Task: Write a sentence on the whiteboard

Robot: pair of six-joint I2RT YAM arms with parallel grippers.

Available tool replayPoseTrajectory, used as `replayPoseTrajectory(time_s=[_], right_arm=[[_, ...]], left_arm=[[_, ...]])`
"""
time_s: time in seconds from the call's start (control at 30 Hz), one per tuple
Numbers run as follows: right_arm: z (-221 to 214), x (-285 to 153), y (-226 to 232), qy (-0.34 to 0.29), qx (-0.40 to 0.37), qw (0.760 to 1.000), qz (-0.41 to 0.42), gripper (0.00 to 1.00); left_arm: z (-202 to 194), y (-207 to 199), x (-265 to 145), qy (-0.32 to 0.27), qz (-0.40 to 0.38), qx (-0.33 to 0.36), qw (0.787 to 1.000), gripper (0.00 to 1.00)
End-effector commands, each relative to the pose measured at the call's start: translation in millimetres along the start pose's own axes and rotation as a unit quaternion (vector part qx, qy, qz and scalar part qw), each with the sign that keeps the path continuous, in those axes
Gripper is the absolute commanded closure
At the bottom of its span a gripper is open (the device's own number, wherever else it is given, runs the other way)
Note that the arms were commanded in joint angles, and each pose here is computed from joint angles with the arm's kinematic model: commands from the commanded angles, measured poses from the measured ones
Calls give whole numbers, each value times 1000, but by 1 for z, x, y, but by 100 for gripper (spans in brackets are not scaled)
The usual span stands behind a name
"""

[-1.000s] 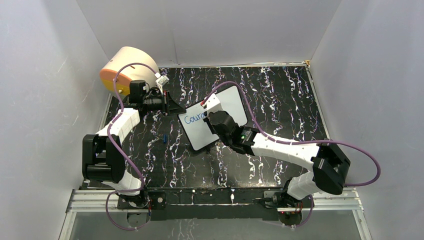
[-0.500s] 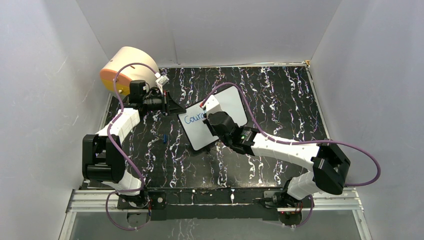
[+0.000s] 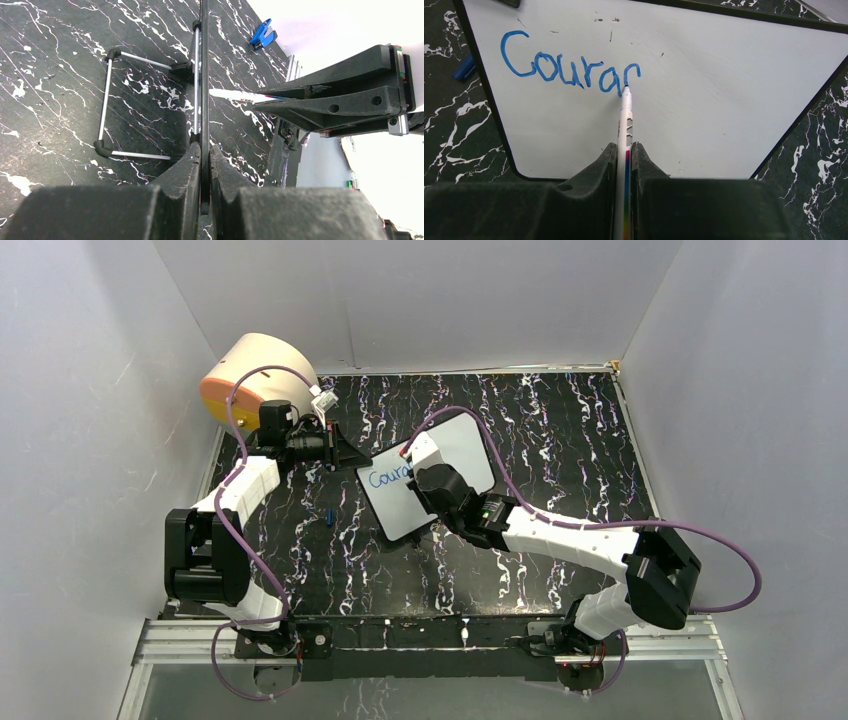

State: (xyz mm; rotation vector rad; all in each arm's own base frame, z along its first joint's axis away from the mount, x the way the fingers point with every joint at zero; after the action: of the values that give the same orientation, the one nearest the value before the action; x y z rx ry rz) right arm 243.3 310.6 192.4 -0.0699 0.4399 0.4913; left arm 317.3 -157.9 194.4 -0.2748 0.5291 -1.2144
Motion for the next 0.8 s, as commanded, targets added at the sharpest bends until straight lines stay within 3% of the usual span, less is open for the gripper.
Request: replayPoseTrajectory(time_s=[0.0, 0.77], right_arm=[[9, -6, -5, -6, 11, 1000, -9, 100], [40, -5, -6, -71, 24, 997, -18, 100]], left_arm=[[-11, 4, 3, 19, 8, -19, 1000, 100], [-11, 4, 3, 19, 6, -18, 1000, 100]])
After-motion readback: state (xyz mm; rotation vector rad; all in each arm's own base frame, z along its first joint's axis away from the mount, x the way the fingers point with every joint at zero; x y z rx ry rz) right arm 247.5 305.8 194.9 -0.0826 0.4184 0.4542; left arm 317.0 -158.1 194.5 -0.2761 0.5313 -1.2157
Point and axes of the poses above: each gripper's point midway between its finger pads, its own x axis out along the fingers, its own y axis along the line the jaws close on, z = x × y, the point moved 3 cm from there along -x, back along the fingers, and after that the axes turned 13 degrees about x, right-handed, at the moved point
